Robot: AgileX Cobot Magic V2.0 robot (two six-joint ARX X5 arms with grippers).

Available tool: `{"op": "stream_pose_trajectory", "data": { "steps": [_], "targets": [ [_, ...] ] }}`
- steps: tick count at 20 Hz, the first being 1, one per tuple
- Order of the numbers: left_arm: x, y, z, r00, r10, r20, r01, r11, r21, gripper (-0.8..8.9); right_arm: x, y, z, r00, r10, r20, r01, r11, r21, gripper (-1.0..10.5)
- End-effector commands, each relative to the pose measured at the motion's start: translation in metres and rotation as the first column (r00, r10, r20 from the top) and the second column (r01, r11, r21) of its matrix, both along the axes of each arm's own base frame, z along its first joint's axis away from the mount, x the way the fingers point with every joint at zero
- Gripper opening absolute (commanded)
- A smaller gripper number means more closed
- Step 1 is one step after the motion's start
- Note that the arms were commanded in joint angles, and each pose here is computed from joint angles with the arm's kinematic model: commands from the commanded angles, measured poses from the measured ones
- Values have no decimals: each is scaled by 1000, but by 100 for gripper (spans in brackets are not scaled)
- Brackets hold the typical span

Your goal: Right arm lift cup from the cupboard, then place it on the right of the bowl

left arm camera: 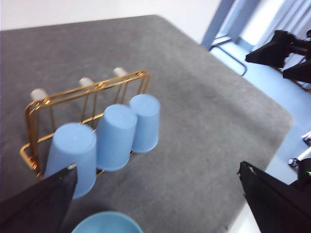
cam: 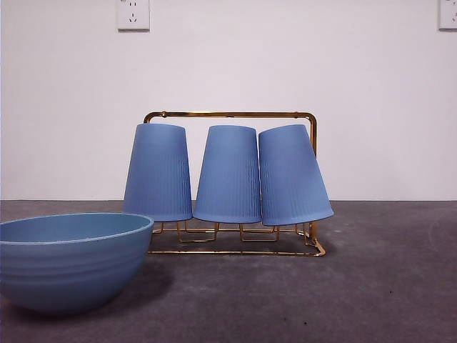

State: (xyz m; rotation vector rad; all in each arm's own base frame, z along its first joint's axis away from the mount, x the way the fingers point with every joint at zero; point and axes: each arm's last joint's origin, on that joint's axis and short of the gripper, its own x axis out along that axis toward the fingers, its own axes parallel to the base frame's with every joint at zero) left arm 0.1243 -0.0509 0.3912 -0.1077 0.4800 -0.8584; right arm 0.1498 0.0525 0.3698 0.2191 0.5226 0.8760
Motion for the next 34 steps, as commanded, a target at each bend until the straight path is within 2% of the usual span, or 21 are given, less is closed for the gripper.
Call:
{"op": "stream_pose_trajectory", "data": {
  "steps": [1,7,10,13,19,23,27,31,34],
  "targets": [
    [-5,2,5,999,35,8,-36,999,13,529,12,8,5,998,-13,-61,10,999,-41,506],
    [-12,4,2,999,41,-28,-40,999,32,529,39,35,7,985,-10,-174,-21,984,-178,506],
    [-15,5,1,998,39,-39,-37,999,38,526,53,51,6,976,-5,-219,-54,964,-259,506],
    [-17,5,-1,998,33,-56,-30,998,51,526,66,66,6,968,-4,-249,-85,934,-346,506],
    [-21,6,-2,997,29,-71,-25,998,60,525,94,93,1,952,-53,-302,-113,855,-507,506],
    [-25,5,-2,998,17,-63,-13,998,57,525,121,122,-10,953,-73,-294,-136,763,-632,506],
    [-26,5,-3,997,11,-76,-6,998,61,525,145,142,-35,950,-81,-302,-175,661,-729,506],
    [-27,5,-5,995,5,-101,2,998,68,525,160,152,-53,946,-59,-320,-216,622,-753,506],
    [-28,4,-5,995,-9,-104,16,997,69,525,168,156,-65,942,-46,-332,-238,608,-758,506]
  ]
}}
